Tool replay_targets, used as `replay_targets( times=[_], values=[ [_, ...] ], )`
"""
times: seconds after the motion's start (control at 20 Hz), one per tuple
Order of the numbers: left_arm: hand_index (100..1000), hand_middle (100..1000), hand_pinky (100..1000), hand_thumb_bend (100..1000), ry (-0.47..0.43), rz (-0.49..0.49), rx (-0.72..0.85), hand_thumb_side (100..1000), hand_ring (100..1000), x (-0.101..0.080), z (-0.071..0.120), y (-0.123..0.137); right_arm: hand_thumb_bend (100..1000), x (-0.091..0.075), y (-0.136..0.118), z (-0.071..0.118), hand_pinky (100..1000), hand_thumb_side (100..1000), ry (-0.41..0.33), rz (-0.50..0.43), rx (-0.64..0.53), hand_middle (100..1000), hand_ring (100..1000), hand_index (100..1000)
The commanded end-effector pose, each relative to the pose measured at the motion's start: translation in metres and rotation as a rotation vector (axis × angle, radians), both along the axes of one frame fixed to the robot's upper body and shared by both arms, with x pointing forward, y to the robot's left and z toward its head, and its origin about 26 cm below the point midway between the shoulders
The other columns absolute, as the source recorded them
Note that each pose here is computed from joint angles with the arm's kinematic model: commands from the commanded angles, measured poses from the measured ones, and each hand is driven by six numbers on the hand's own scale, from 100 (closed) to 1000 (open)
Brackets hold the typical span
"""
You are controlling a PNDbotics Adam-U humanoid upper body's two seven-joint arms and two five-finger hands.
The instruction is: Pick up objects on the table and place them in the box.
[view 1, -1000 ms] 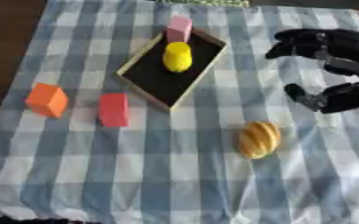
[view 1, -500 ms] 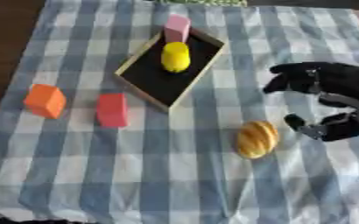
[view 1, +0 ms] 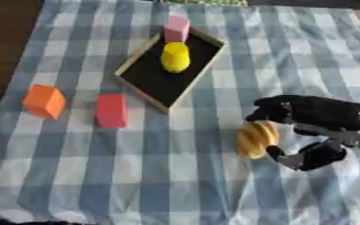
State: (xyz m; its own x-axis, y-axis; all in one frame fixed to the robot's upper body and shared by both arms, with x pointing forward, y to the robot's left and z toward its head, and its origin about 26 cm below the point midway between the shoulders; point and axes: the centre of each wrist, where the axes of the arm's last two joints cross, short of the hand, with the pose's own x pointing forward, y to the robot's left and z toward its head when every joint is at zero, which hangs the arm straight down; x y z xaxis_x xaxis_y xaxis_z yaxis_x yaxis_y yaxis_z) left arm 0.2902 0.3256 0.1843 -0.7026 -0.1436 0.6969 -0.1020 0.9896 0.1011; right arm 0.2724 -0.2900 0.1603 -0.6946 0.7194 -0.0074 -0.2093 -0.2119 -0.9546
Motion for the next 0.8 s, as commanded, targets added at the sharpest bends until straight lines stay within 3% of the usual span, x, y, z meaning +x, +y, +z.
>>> replay_targets(
  times=[0.05,0.6,0.8],
  values=[
    [788,659,790,100,-0.022,-0.011,0.009,634,776,-0.001,0.007,-0.001,100,-0.001,0.002,0.005,963,376,-0.023,-0.012,-0.045,851,1000,957],
    [788,661,790,100,-0.016,-0.021,0.000,638,778,0.000,0.006,-0.002,100,0.014,-0.005,-0.019,952,291,-0.094,-0.085,-0.154,840,1000,944],
    [788,661,790,100,-0.018,-0.024,-0.001,638,778,0.000,0.006,-0.003,100,0.016,-0.006,-0.026,924,305,-0.082,-0.076,-0.170,751,967,897]
  ],
)
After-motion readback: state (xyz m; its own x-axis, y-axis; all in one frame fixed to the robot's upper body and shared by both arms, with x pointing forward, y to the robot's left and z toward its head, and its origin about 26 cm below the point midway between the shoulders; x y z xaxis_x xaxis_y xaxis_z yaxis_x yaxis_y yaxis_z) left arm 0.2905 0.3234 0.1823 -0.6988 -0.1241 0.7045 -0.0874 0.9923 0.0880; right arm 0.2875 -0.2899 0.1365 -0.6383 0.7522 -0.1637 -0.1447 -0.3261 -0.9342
